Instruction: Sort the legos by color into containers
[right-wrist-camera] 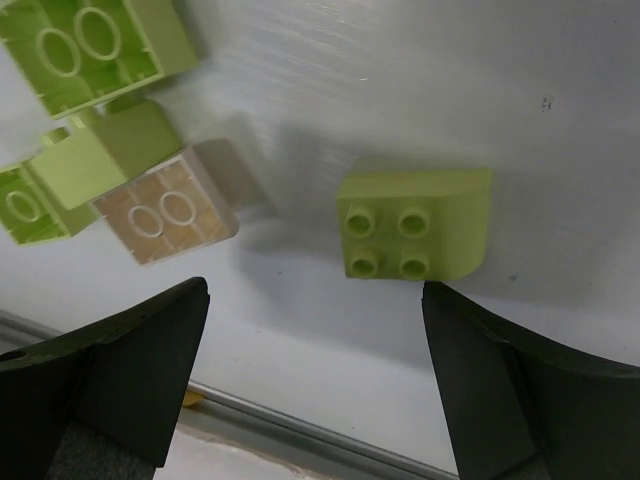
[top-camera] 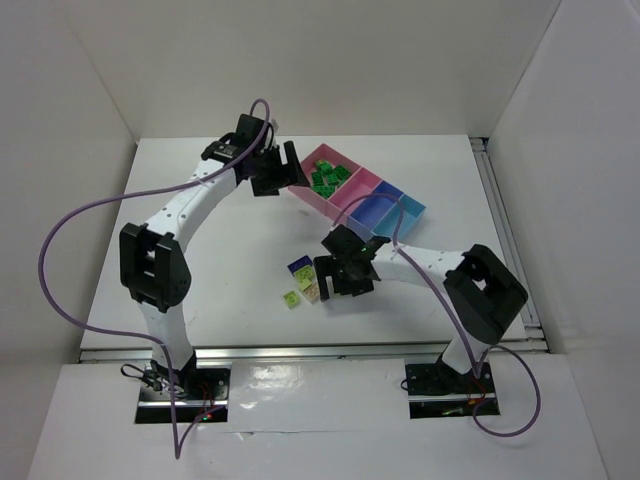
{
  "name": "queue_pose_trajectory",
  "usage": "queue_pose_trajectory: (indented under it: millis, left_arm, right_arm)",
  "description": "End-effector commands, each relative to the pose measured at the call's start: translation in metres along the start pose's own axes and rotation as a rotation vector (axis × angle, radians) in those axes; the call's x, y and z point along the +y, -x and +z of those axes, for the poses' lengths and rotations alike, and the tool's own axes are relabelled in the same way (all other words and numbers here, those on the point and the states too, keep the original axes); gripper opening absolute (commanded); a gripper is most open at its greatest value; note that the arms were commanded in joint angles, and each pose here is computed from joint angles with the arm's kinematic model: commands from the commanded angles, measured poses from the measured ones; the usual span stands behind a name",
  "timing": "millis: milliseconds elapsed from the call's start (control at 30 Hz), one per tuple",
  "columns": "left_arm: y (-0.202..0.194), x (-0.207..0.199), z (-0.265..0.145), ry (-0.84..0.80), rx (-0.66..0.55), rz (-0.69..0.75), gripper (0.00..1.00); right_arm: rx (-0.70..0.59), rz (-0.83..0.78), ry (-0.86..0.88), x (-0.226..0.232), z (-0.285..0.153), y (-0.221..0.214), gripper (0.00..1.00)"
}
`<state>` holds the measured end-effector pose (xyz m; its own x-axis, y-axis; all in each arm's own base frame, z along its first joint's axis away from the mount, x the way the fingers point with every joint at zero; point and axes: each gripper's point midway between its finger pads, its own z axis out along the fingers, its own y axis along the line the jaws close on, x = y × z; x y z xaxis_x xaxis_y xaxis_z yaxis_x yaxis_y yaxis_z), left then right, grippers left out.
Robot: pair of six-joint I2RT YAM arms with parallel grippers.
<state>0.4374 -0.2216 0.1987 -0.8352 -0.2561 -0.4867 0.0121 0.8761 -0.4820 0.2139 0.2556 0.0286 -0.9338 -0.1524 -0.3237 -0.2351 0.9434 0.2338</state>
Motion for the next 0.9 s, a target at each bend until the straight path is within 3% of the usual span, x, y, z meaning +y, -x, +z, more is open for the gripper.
queue_pose_trajectory:
  millis: [0,233,600,700,800,867]
  left_arm:
    - [0.015,-0.012,-0.022,-0.032,-0.071,0.043,0.88]
    - [0.012,-0.008,-0.023,-0.031,-0.065,0.035,0.87]
    - [0.016,0.01,-0.023,-0.019,-0.056,0.012,0.87]
    - [0.013,0.012,-0.021,-0.013,-0.047,0.009,0.87]
    - [0.009,0.013,-0.019,-0.016,-0.033,0.007,0.87]
    - [0.007,0.013,-0.017,-0.024,-0.028,-0.002,0.85]
  right_arm:
    - [-0.057,0.022,-0.022,0.006,0.008,0.019,0.93]
    - [-0.132,0.033,-0.14,-0.007,0.015,0.043,0.92]
    - [-0.148,0.034,-0.215,-0.008,0.03,0.07,0.71]
    - [-0.166,0.034,-0.241,-0.014,0.024,0.071,0.71]
    - [-0.157,0.052,-0.287,-0.024,0.021,0.065,0.57]
    - [-0.158,0.062,-0.332,-0.03,0.018,0.06,0.53]
